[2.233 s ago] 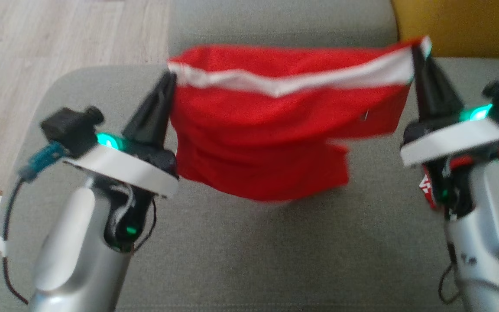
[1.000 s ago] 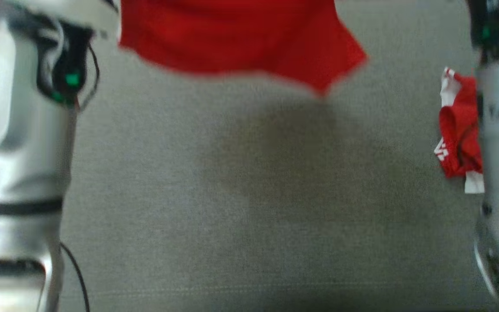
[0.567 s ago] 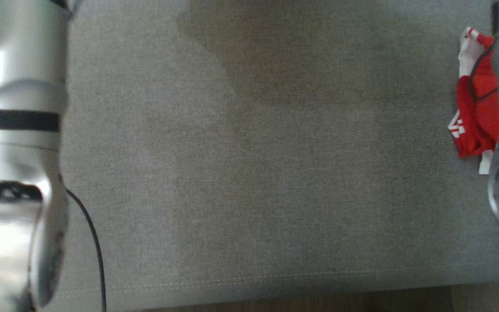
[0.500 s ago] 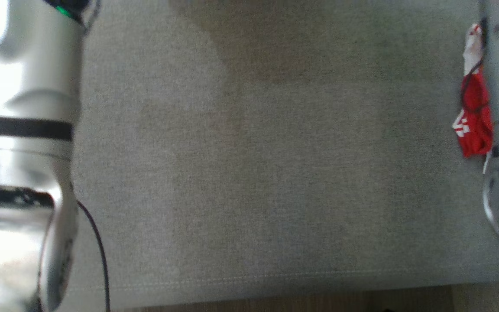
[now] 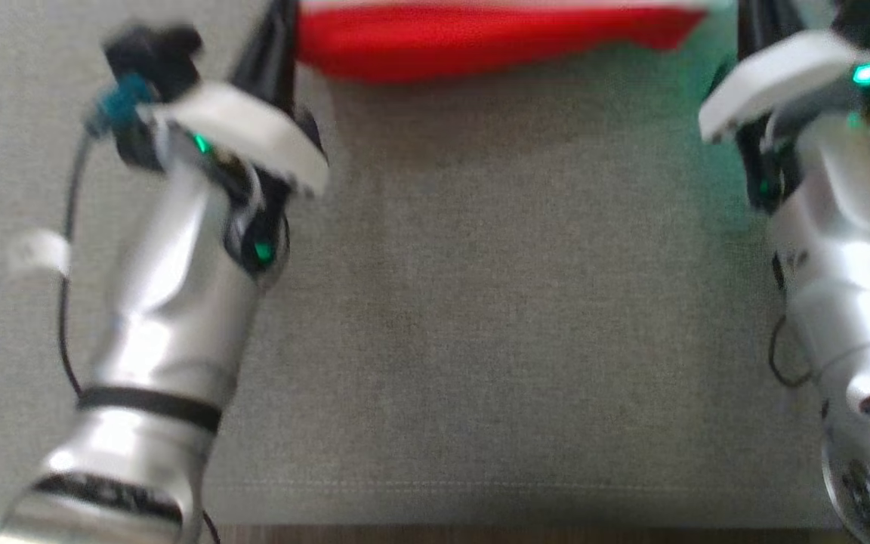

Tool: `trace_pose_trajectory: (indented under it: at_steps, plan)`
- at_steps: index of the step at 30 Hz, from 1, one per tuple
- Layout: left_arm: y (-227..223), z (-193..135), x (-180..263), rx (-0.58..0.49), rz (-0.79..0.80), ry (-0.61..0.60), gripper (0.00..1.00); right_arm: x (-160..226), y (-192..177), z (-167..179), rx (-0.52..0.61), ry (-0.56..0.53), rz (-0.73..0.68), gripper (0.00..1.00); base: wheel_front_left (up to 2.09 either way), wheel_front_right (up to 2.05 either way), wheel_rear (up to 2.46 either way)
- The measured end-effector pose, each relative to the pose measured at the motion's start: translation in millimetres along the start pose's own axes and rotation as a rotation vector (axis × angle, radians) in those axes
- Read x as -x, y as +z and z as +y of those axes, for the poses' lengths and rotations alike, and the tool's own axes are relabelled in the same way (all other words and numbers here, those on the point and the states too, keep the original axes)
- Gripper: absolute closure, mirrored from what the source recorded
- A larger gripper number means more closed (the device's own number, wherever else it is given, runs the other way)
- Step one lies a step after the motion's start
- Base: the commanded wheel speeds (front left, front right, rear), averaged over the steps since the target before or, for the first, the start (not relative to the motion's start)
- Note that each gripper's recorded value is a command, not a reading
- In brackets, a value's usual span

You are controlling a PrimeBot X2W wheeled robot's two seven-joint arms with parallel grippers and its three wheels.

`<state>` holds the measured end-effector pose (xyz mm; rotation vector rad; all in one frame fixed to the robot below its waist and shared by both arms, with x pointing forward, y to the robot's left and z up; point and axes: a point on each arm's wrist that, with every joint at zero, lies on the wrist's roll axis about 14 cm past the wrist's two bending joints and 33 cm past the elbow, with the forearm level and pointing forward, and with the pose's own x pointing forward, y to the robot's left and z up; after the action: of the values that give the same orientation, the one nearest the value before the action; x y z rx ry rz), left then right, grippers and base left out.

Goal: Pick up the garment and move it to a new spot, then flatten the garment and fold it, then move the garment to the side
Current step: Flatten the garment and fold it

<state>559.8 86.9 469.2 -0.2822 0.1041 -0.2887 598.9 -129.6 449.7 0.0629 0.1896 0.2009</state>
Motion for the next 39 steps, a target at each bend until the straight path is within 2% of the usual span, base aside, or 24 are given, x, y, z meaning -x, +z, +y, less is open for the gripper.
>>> trace_pose_trajectory:
  at_steps: [6, 14, 24, 31, 39]
  plan:
    - [-19, -14, 54, -0.011, 0.053, -0.029, 1.0, 38, -19, 11, 0.049, 0.044, 0.121, 1.0, 0.0, 0.0, 0.0]
    - [-27, -35, 104, -0.023, 0.07, -0.075, 1.0, 98, -45, 0, 0.122, 0.062, 0.296, 1.0, 0.0, 0.0, 0.0]
    - [-40, -59, 145, -0.038, 0.099, -0.137, 1.0, 159, -64, -16, 0.18, 0.074, 0.464, 1.0, 0.0, 0.0, 0.0]
    - [-63, -66, 185, -0.025, 0.152, -0.156, 1.0, 208, -79, -23, 0.169, 0.095, 0.583, 1.0, 0.0, 0.0, 0.0]
    - [-77, -93, 220, -0.03, 0.2, -0.25, 1.0, 254, -88, -38, 0.11, 0.098, 0.678, 1.0, 0.0, 0.0, 0.0]
